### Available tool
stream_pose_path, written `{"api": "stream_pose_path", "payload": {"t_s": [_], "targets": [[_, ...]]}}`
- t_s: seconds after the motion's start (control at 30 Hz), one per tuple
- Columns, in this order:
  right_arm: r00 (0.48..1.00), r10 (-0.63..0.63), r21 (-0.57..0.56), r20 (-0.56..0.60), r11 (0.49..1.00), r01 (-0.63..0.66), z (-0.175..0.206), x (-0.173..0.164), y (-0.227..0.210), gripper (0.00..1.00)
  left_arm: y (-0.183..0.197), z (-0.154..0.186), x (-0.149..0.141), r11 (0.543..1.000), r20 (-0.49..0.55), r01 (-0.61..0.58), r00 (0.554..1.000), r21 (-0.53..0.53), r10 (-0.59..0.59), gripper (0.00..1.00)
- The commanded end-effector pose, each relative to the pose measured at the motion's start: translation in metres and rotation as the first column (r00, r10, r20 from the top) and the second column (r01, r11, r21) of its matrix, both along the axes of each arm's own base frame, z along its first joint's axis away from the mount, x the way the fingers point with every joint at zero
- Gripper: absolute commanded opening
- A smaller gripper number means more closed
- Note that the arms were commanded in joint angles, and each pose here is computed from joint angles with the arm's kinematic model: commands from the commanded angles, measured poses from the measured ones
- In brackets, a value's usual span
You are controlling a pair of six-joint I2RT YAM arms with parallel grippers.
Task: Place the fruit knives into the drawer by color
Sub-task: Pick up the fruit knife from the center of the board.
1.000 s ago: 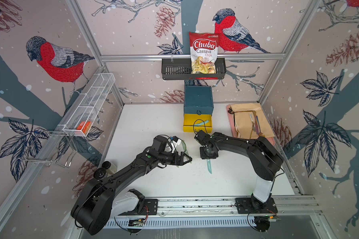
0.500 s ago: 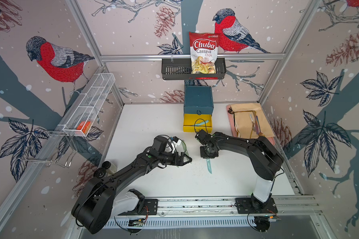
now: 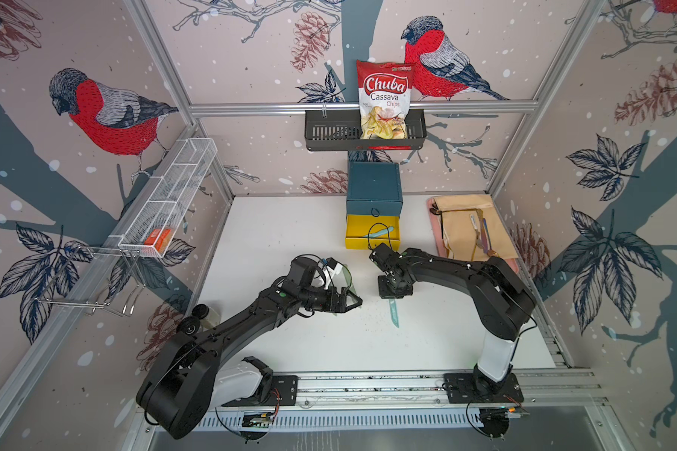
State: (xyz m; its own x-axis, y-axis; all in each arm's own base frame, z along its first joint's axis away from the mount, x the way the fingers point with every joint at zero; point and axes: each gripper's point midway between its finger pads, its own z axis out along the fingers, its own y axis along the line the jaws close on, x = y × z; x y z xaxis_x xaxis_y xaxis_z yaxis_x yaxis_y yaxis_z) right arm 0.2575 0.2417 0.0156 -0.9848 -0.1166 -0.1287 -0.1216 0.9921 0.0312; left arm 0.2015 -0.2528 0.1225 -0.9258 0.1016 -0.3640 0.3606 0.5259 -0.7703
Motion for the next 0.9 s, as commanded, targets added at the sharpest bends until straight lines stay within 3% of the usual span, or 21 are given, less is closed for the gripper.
{"api": "stream_pose_path", "payload": {"t_s": [0.0,0.27,0.57,0.73,0.87], "targets": [[0.999,-0.015,-0.051,-0.046,0.999,0.013,0.000,-0.009,-0.013,0.00,-0.004,0.007,0.003,1.000,0.035,0.018,0.999,-0.018,-0.018,0.97],[0.998,-0.051,-0.026,-0.022,0.998,0.050,0.022,0.003,-0.008,0.00,-0.005,0.010,0.006,1.000,0.044,0.022,0.999,-0.016,-0.021,0.97],[0.980,-0.197,0.045,-0.036,0.979,0.199,0.051,0.010,-0.011,0.00,-0.009,0.017,0.013,0.999,0.066,0.033,0.997,-0.002,-0.033,0.97],[0.951,-0.299,0.149,-0.082,0.940,0.308,0.067,0.009,-0.001,0.00,-0.011,0.023,0.019,0.999,0.079,0.037,0.996,0.004,-0.037,0.97],[0.903,-0.409,0.207,-0.133,0.879,0.429,0.079,0.008,0.002,0.00,-0.014,0.032,0.025,0.999,0.097,0.035,0.995,0.000,-0.034,0.97]]}}
